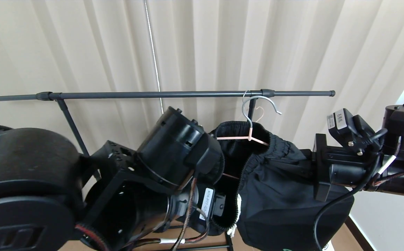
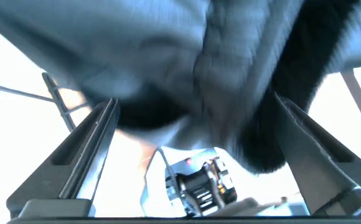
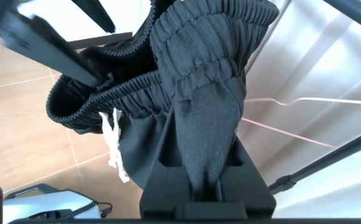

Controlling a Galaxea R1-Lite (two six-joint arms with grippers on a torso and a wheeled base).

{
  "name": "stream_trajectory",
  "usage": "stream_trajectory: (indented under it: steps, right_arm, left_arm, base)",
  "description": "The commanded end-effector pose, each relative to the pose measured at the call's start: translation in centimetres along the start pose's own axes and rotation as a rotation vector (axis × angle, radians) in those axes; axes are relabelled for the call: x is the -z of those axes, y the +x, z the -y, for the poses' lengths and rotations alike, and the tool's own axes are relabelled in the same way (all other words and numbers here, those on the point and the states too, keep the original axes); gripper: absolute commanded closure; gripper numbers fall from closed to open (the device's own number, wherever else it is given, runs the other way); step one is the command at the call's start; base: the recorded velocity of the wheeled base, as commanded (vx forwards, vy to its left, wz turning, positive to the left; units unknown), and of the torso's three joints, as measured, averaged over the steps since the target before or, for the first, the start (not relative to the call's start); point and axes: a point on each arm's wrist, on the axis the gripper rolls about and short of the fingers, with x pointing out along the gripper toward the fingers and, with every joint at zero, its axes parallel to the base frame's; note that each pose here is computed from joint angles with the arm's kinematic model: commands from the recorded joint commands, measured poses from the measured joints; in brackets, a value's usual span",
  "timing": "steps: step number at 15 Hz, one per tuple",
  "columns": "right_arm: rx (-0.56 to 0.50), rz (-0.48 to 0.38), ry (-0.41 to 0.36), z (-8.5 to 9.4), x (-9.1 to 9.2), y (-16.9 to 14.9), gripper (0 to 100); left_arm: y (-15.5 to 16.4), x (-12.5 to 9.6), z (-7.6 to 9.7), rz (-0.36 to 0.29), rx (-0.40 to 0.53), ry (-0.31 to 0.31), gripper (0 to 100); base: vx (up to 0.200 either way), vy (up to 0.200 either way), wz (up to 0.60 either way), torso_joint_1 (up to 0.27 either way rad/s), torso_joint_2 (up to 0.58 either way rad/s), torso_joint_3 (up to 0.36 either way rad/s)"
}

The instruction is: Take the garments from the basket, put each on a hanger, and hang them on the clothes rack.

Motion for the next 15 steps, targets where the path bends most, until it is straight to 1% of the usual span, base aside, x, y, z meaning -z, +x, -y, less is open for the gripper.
stream_trajectory:
  steps: [1, 2, 3, 4, 5, 6, 7, 8, 10, 12, 13, 14, 15]
  right_arm:
    - [-0.002, -0.005, 0.004, 0.1, 0.2, 0.2, 100]
    - [-0.004, -0.006, 0.005, 0.1, 0.2, 0.2, 100]
    - [-0.005, -0.009, 0.008, 0.1, 0.3, 0.2, 100]
    - [-0.007, -0.010, 0.009, 0.1, 0.4, 0.3, 100]
    - [-0.024, -0.010, 0.014, 0.1, 0.5, 0.4, 100]
    - [-0.059, -0.001, 0.018, 0.0, 0.6, 0.5, 100]
    - [-0.076, 0.004, 0.019, 0.0, 0.6, 0.5, 100]
    - [-0.094, 0.006, 0.025, 0.0, 0.8, 0.5, 100]
    - [-0.143, 0.011, 0.035, -0.1, 1.2, 0.8, 100]
    - [-0.175, 0.012, 0.046, -0.1, 1.6, 1.0, 100]
    - [-0.181, 0.013, 0.047, -0.1, 1.6, 1.0, 100]
    - [-0.204, 0.018, 0.051, -0.2, 1.7, 1.0, 100]
    - [-0.210, 0.020, 0.051, -0.2, 1.7, 1.0, 100]
  left_arm:
    - [-3.0, 1.0, -1.6, 0.067, 0.011, 0.039, 0]
    - [-3.1, 1.1, -1.8, 0.079, 0.013, 0.041, 0]
    - [-3.1, 1.1, -2.6, 0.126, 0.004, 0.062, 0]
    - [-3.1, 1.1, -2.7, 0.130, 0.001, 0.065, 0]
    - [-3.5, 0.9, -3.9, 0.174, -0.025, 0.123, 0]
    - [-4.1, 0.8, -4.5, 0.204, -0.031, 0.172, 0]
    - [-4.4, 0.5, -5.0, 0.226, -0.040, 0.198, 0]
    - [-5.0, 0.0, -5.6, 0.257, -0.051, 0.241, 0]
    - [-5.1, -0.7, -6.7, 0.273, 0.016, 0.317, 0]
    - [-5.0, -1.1, -7.9, 0.279, 0.107, 0.408, 0]
    - [-4.8, -1.1, -8.1, 0.279, 0.136, 0.431, 0]
    - [-4.3, -1.2, -8.7, 0.273, 0.210, 0.501, 0]
    - [-3.9, -1.2, -8.8, 0.268, 0.227, 0.518, 0]
  base:
    - [0.000, 0.000, 0.00, 0.000, 0.00, 0.000]
    - [0.000, 0.000, 0.00, 0.000, 0.00, 0.000]
    - [0.000, 0.000, 0.00, 0.000, 0.00, 0.000]
    - [0.000, 0.000, 0.00, 0.000, 0.00, 0.000]
    - [0.000, 0.000, 0.00, 0.000, 0.00, 0.000]
    - [0.000, 0.000, 0.00, 0.000, 0.00, 0.000]
    - [0.000, 0.000, 0.00, 0.000, 0.00, 0.000]
    - [0.000, 0.000, 0.00, 0.000, 0.00, 0.000]
    - [0.000, 0.000, 0.00, 0.000, 0.00, 0.000]
    - [0.000, 0.000, 0.00, 0.000, 0.00, 0.000]
    - [0.000, 0.000, 0.00, 0.000, 0.00, 0.000]
    - [0.000, 0.000, 0.00, 0.000, 0.00, 0.000]
    - [0.000, 0.000, 0.00, 0.000, 0.00, 0.000]
